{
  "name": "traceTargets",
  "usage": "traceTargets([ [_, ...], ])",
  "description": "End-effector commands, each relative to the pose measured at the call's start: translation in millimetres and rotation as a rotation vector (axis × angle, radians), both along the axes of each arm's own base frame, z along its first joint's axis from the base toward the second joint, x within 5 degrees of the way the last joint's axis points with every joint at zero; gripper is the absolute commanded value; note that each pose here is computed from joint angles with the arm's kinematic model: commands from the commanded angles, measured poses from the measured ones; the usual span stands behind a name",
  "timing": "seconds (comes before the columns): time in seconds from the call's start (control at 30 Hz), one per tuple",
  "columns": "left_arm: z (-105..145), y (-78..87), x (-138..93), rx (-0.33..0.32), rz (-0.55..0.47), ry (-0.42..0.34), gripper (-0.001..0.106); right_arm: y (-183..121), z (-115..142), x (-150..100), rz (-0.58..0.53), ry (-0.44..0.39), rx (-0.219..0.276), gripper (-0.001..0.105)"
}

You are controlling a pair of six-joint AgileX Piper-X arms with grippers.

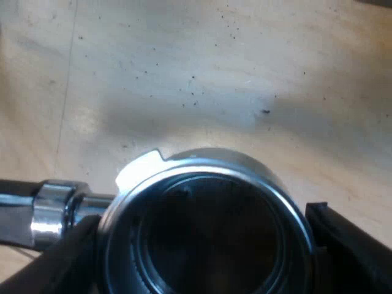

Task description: Put the handle in the coffee machine

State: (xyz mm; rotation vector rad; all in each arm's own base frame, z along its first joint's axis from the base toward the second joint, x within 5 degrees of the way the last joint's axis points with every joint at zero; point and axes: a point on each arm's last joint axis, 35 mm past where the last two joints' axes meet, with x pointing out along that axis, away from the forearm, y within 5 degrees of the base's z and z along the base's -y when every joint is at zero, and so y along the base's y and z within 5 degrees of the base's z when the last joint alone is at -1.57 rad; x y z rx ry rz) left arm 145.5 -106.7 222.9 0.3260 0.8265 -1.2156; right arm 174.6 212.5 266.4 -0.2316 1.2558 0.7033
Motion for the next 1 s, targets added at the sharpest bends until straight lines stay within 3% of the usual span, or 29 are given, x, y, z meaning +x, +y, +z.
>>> traceTargets([
  [0.03, 1, -1.2, -1, -0.016, -0.031, -0.003, 0.0, 0, 7, -1, 0.044, -0.017, 0.035, 0.0],
  [0.23, 4, -0.5, -2, -0.026, -0.032, -0.015, 0.0, 1, 8, -1, 0.041, -0.027, 0.035, 0.002],
  [0.33, 5, -0.6, -3, -0.043, -0.043, -0.011, 0.0, 1, 8, 0, 0.043, -0.032, 0.041, 0.021],
  [0.4, 5, -0.7, -3, -0.046, -0.045, -0.009, 0.0, 3, 9, 1, 0.043, -0.045, 0.054, 0.051],
  [0.43, 5, -0.7, -3, -0.046, -0.045, -0.009, 0.0, 3, 9, 1, 0.043, -0.046, 0.056, 0.057],
  [0.47, 5, -0.7, -3, -0.046, -0.045, -0.009, 0.0, 4, 10, 2, 0.043, -0.059, 0.07, 0.074],
  [0.5, 5, -0.7, -3, -0.046, -0.045, -0.009, 0.0, 5, 10, 3, 0.043, -0.066, 0.079, 0.083],
  [0.57, 5, -0.7, -3, -0.046, -0.045, -0.009, 0.0, 6, 11, 5, 0.044, -0.086, 0.088, 0.092],
  [0.83, 4, 0.8, -4, -0.037, -0.042, 0.01, 0.0, 7, 18, 7, 0.027, -0.15, 0.108, 0.096],
  [0.97, 3, 6.4, -1, -0.034, -0.006, 0.018, 0.0, 2, 26, 5, -0.001, -0.21, 0.097, 0.096],
  [1.0, 3, 10.8, 1, -0.032, 0.023, 0.022, 0.0, -2, 32, 5, -0.032, -0.269, 0.079, 0.096],
])
